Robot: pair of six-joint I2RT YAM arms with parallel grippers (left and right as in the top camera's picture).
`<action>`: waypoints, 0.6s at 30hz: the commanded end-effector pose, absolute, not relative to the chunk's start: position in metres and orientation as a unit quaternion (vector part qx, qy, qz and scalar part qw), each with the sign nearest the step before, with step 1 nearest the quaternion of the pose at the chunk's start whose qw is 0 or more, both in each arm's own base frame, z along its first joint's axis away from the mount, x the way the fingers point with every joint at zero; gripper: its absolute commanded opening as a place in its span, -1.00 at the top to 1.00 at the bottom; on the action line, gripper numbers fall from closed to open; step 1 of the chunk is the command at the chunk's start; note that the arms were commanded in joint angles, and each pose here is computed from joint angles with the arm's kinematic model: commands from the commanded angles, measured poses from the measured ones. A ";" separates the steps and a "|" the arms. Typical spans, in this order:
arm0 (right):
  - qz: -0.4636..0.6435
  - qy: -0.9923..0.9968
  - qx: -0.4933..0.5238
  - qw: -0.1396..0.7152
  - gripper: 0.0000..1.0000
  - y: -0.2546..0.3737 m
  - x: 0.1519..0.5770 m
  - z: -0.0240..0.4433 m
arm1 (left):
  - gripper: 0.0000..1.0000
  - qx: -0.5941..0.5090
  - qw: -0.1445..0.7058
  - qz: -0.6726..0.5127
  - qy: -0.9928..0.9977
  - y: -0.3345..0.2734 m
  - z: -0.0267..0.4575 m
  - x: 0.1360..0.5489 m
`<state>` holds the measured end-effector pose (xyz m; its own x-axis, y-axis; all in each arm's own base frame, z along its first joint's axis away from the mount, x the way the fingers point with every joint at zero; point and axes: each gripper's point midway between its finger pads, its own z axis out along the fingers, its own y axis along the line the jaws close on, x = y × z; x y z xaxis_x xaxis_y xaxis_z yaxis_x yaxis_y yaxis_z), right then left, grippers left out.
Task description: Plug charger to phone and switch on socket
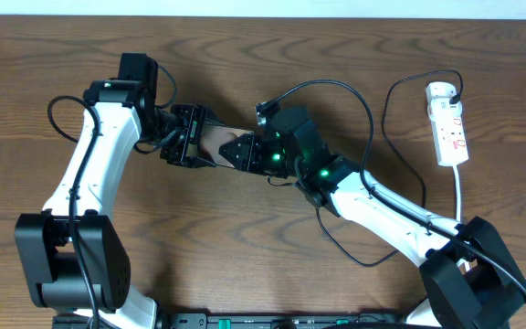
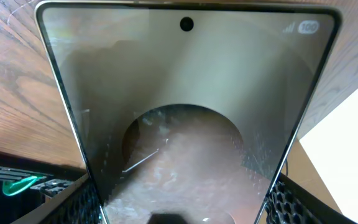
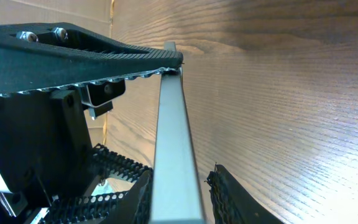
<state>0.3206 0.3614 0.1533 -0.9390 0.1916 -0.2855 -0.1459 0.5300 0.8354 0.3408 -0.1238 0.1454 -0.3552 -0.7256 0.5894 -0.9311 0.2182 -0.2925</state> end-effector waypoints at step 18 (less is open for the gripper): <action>0.490 0.852 0.018 0.186 0.70 0.361 0.327 0.164 | 0.85 0.527 0.171 0.329 -0.765 -0.130 0.156 0.340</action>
